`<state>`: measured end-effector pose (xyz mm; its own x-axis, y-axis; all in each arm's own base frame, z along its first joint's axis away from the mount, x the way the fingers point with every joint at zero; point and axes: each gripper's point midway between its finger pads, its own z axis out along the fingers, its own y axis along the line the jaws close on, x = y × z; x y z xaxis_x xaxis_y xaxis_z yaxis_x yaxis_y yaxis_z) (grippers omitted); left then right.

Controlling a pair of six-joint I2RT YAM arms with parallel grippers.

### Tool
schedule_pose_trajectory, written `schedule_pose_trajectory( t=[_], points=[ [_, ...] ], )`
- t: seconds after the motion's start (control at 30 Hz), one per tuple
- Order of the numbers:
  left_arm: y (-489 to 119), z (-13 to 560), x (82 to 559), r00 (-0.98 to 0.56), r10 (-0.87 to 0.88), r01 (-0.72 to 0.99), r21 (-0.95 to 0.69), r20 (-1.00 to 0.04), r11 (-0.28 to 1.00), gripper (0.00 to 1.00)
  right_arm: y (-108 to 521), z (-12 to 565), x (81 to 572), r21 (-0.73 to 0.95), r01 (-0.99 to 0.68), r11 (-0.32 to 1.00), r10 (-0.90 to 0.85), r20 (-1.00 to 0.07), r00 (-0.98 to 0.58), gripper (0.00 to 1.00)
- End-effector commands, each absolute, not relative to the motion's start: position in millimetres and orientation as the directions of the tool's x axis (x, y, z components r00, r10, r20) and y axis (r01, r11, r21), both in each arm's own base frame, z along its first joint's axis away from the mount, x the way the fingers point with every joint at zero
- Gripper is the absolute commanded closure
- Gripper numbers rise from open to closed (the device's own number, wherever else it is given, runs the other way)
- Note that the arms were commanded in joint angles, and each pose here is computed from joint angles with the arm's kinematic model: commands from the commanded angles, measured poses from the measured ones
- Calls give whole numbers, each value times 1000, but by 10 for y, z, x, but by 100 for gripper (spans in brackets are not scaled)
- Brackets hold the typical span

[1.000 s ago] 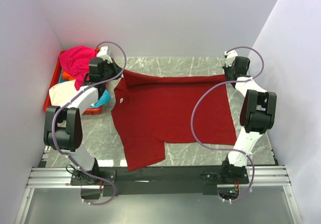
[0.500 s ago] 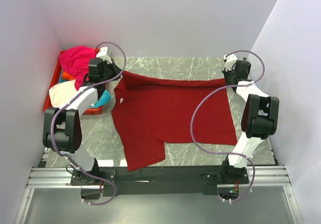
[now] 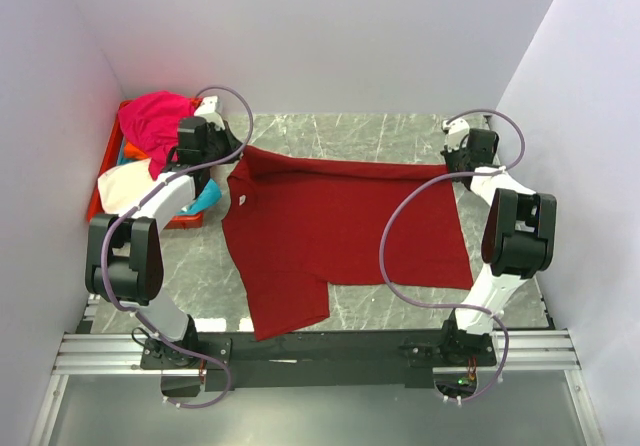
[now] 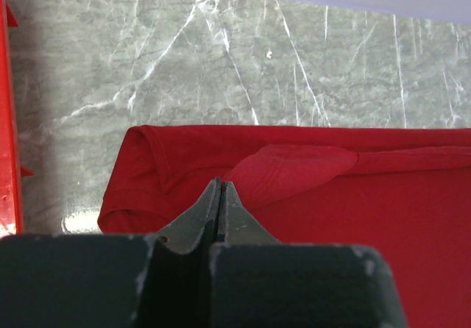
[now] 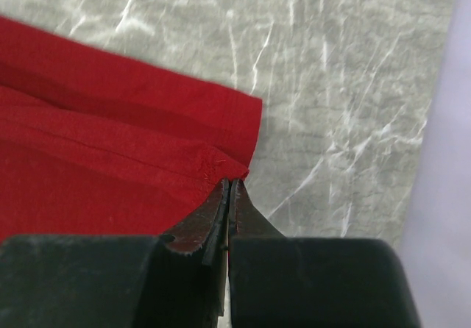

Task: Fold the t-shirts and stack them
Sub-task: Fold the tshirt

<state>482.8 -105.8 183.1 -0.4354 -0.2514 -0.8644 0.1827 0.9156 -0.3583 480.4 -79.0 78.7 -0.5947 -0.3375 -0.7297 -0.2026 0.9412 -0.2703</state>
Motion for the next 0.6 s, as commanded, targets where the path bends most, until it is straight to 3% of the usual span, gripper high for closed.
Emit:
schedule_pose_trajectory(
  t=[0.0, 0.03, 0.13, 0.17, 0.2, 0.27, 0.3, 0.33, 0.37, 0.57],
  points=[
    [-1056, 2149, 4828, -372, -231, 218, -326, -899, 920, 100, -831, 1080, 4765, -307, -214, 927, -374, -751, -545, 100],
    [-1071, 2098, 4792, -398, -224, 221, -330, -890, 918, 100, -809, 1045, 4732, -299, -233, 925, -379, -744, -550, 100],
    [-1075, 1972, 4671, -451, -210, 215, -334, -867, 918, 99, -797, 1027, 4604, -310, -271, 912, -411, -718, -562, 74],
    [-1095, 1951, 4621, -469, -202, 225, -338, -860, 914, 95, -829, 1112, 4575, -320, -260, 911, -412, -725, -552, 55],
    [-1106, 1893, 4569, -492, -196, 227, -342, -848, 912, 91, -858, 1144, 4550, -324, -252, 912, -410, -730, -547, 45],
    [-1126, 1805, 4418, -550, -179, 228, -353, -816, 908, 70, -894, 1270, 4488, -324, -238, 916, -402, -749, -526, 33],
    [-1137, 1792, 4354, -563, -172, 235, -356, -809, 904, 62, -893, 1304, 4466, -325, -242, 914, -405, -753, -519, 30],
    [-1154, 1891, 4282, -547, -158, 263, -348, -822, 900, 48, -883, 1364, 4442, -325, -245, 914, -406, -760, -508, 27],
    [-1157, 1925, 4220, -547, -157, 269, -350, -822, 897, 42, -866, 1353, 4409, -317, -253, 914, -405, -758, -511, 27],
    [-1134, 2303, 3948, -441, -156, 324, -319, -884, 891, 34, -593, 1306, 4271, -228, -374, 899, -402, -769, -496, 26]
  ],
)
